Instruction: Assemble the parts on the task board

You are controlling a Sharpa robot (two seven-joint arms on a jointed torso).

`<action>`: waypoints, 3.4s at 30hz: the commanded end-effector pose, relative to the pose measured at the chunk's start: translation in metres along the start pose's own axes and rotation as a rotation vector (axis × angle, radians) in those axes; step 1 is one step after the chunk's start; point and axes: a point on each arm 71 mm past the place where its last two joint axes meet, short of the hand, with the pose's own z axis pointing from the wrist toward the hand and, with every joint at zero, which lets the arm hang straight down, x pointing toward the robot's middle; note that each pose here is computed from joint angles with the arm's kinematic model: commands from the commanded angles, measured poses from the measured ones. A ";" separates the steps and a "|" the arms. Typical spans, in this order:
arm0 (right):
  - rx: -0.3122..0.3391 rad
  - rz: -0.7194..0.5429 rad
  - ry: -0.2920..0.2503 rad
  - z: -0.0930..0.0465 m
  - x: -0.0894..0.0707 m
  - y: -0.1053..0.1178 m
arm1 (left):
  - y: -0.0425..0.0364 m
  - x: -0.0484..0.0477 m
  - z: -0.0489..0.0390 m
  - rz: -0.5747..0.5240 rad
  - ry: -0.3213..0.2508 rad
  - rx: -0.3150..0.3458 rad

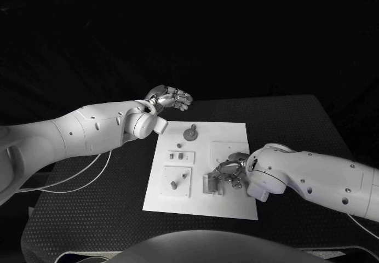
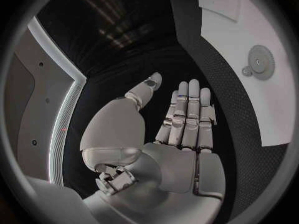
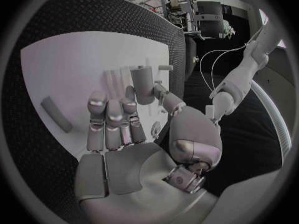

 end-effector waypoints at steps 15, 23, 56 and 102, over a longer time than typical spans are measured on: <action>0.006 -0.042 0.026 0.007 0.006 -0.004 | -0.0017 0.0012 0.0000 -0.007 0.013 0.005; 0.008 -0.059 0.019 0.009 0.005 -0.005 | -0.0018 0.0010 0.0000 -0.007 0.012 0.005; -0.012 -0.113 -0.005 0.009 0.005 -0.002 | -0.0019 0.0009 0.0002 -0.006 0.014 0.003; -0.160 -0.140 -0.151 -0.063 -0.053 -0.058 | 0.0001 -0.0085 -0.0016 -0.001 -0.001 0.001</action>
